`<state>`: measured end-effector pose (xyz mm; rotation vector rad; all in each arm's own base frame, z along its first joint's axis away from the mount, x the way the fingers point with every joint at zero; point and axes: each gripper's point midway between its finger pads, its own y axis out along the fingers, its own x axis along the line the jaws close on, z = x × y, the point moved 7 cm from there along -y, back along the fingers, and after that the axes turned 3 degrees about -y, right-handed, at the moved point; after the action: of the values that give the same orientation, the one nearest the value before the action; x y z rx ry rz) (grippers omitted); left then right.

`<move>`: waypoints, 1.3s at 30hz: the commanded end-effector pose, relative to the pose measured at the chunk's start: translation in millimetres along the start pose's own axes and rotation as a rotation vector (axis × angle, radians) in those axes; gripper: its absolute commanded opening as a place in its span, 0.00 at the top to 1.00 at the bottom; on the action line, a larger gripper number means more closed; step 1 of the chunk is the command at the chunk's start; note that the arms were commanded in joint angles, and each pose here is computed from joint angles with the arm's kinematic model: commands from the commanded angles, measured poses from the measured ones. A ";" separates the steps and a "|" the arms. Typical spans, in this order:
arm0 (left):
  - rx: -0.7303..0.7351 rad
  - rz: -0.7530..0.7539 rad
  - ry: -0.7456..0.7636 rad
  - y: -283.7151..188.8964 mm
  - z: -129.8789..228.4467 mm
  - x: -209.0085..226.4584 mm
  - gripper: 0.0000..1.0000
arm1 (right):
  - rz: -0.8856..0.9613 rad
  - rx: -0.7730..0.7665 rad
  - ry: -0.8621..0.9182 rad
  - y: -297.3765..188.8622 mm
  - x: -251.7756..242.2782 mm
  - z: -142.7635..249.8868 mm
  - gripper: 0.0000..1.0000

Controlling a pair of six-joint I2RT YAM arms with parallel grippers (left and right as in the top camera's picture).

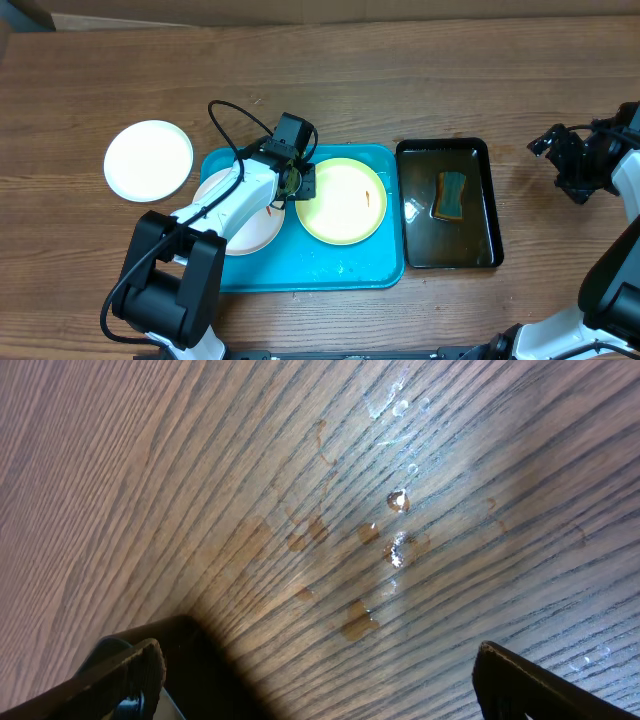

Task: Clean dirty plates on tray and stack at the side
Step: 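Slide the yellow plate up the tray and grip its left rim with the left gripper, then lower the right gripper into the black tray and grasp the sponge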

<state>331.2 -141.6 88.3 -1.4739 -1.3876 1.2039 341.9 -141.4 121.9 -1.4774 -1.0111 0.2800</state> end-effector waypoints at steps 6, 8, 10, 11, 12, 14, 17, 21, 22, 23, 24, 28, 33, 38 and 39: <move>-0.002 0.002 0.029 5.0 -1.3 -1.7 0.77 | -0.119 0.005 -0.014 -3.9 15.2 -4.2 0.00; -0.005 0.006 0.028 7.0 -1.1 -1.7 0.76 | -0.108 0.062 0.005 -3.9 12.7 5.9 0.00; -0.002 0.009 0.029 7.8 -0.8 -2.0 0.77 | -0.160 0.085 -0.009 -6.8 17.7 8.9 0.00; 0.000 0.012 0.029 7.9 -0.5 -2.4 0.79 | -0.199 0.093 -0.028 -8.7 21.0 9.9 0.00; 0.002 0.015 0.029 7.9 -0.5 -2.5 0.81 | -0.293 0.102 -0.039 -13.4 29.6 10.0 0.00; 0.004 0.020 0.029 7.9 -0.1 -3.1 0.82 | -0.445 0.117 -0.066 -23.6 44.5 9.6 0.08; 0.005 0.019 0.029 7.9 0.0 -3.1 0.82 | -0.535 0.141 -0.068 -45.0 59.0 8.4 0.20; 0.007 0.020 0.029 8.4 0.3 -3.1 0.80 | -0.354 0.155 -0.157 -66.7 77.0 23.0 0.22; 0.010 0.021 0.029 8.7 0.6 -3.2 0.80 | -0.268 0.152 -0.182 -69.5 79.1 28.4 0.21; 0.014 0.026 0.029 9.1 1.1 -3.7 0.80 | -0.174 0.144 -0.216 -72.1 81.0 34.5 0.21; 0.020 0.030 0.029 9.6 2.0 -4.0 0.80 | -0.113 0.143 -0.251 -74.2 85.3 42.0 0.20; 0.029 0.037 0.029 9.8 3.2 -4.5 0.78 | 0.105 0.174 -0.336 -72.0 94.5 70.6 0.18; 0.044 0.030 0.029 9.9 5.7 -3.3 0.81 | 0.229 0.224 -0.419 -47.5 102.8 108.8 0.19; 0.054 0.035 0.033 9.8 7.2 -3.5 0.80 | 0.232 0.246 -0.449 -17.8 103.2 138.6 0.32; 0.054 0.037 0.037 9.8 7.3 -3.7 0.80 | 0.229 0.250 -0.465 -10.8 102.4 145.3 0.34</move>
<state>329.1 -144.6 82.6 -1.4818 -1.3374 1.2183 303.8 25.1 155.6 -1.2870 -1.1587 0.8819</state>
